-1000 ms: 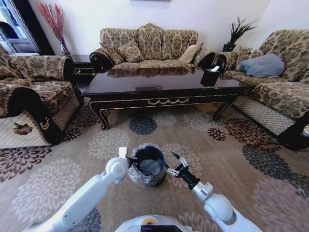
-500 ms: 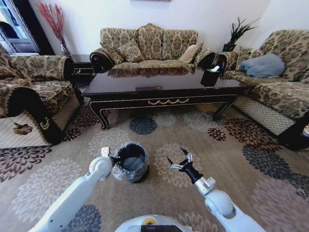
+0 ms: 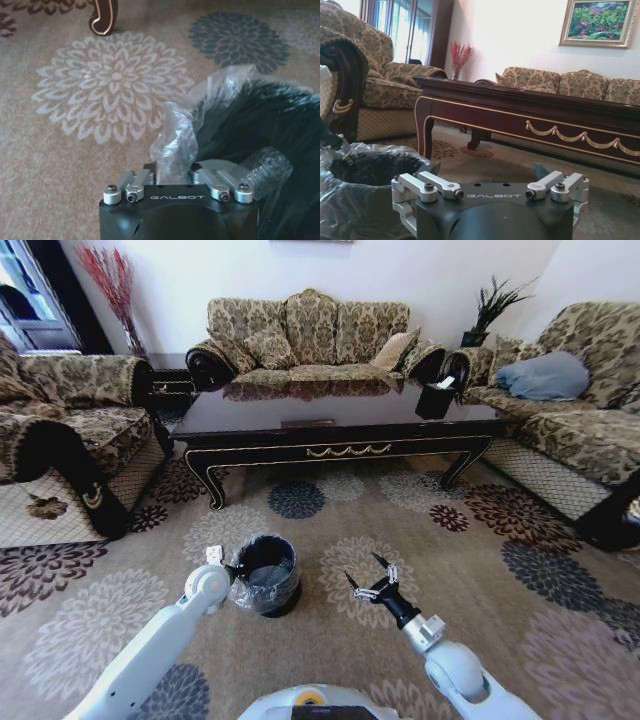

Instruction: Move to the front of the table and pick up the trash from the floor, then place it into the trash bin.

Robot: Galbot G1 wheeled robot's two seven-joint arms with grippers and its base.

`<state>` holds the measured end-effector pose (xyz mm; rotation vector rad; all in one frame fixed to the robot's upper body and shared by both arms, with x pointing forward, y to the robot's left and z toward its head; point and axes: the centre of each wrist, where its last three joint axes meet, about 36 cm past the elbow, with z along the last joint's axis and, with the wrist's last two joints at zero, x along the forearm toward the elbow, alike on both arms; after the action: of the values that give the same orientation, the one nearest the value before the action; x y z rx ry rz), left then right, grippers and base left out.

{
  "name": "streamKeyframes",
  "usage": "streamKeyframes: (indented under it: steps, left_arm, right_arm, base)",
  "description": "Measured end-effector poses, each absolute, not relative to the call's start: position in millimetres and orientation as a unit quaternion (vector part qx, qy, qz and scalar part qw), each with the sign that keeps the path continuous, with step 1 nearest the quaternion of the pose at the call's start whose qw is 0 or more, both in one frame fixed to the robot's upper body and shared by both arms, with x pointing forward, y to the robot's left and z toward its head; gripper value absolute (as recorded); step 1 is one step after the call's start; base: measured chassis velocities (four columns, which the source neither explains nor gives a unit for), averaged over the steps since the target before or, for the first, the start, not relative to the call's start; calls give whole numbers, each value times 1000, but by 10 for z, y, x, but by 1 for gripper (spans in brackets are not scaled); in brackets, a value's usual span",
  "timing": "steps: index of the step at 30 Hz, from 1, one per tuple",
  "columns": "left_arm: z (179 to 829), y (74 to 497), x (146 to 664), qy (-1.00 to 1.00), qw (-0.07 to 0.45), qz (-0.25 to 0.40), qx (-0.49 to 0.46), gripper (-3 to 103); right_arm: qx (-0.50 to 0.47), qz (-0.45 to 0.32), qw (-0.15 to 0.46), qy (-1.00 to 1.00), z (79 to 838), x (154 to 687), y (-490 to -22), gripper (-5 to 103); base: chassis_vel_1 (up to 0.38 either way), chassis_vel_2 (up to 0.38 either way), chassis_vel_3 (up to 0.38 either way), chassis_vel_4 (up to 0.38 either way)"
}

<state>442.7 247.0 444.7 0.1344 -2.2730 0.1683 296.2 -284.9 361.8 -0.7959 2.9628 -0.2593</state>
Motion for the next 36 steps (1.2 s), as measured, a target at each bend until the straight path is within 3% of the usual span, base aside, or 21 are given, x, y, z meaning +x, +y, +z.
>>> streamKeyframes:
  steps: [2,8,11,13,18,29,32,36]
  left_arm:
    - [4512,2466,4407,-909,408,66,51,42]
    - [4643,2457,4355,-915,396,63,45,58]
    - [4734,2468,4290,-920,385,59,42,75]
    - [4755,2477,4262,-922,381,58,41,75]
    - [4905,2620,3976,-950,304,56,37,98]
    - [4766,2971,3304,-988,142,56,32,100]
    - [4753,3136,3088,-996,81,28,40,100]
    - [4740,3201,2893,-998,42,1,49,100]
  right_arm:
    - [-261,-84,32,961,3638,2934,-2821,100]
    - [-261,-85,32,961,3652,2916,-2819,100]
    - [-253,-86,32,963,3665,2886,-2840,100]
    - [-251,-85,32,964,3669,2882,-2839,100]
    - [-201,-74,40,976,3726,2853,-2837,100]
    - [-112,-80,51,989,3744,2847,-2916,100]
    - [-88,-85,44,992,3683,2814,-2997,100]
    - [-74,-86,42,993,3640,2770,-3021,100]
  base:
    - [0,0,0,0]
    - [0,0,0,0]
    - [0,0,0,0]
    - [0,0,0,0]
    - [0,0,0,0]
    - [0,0,0,0]
    - [0,0,0,0]
    - [0,0,0,0]
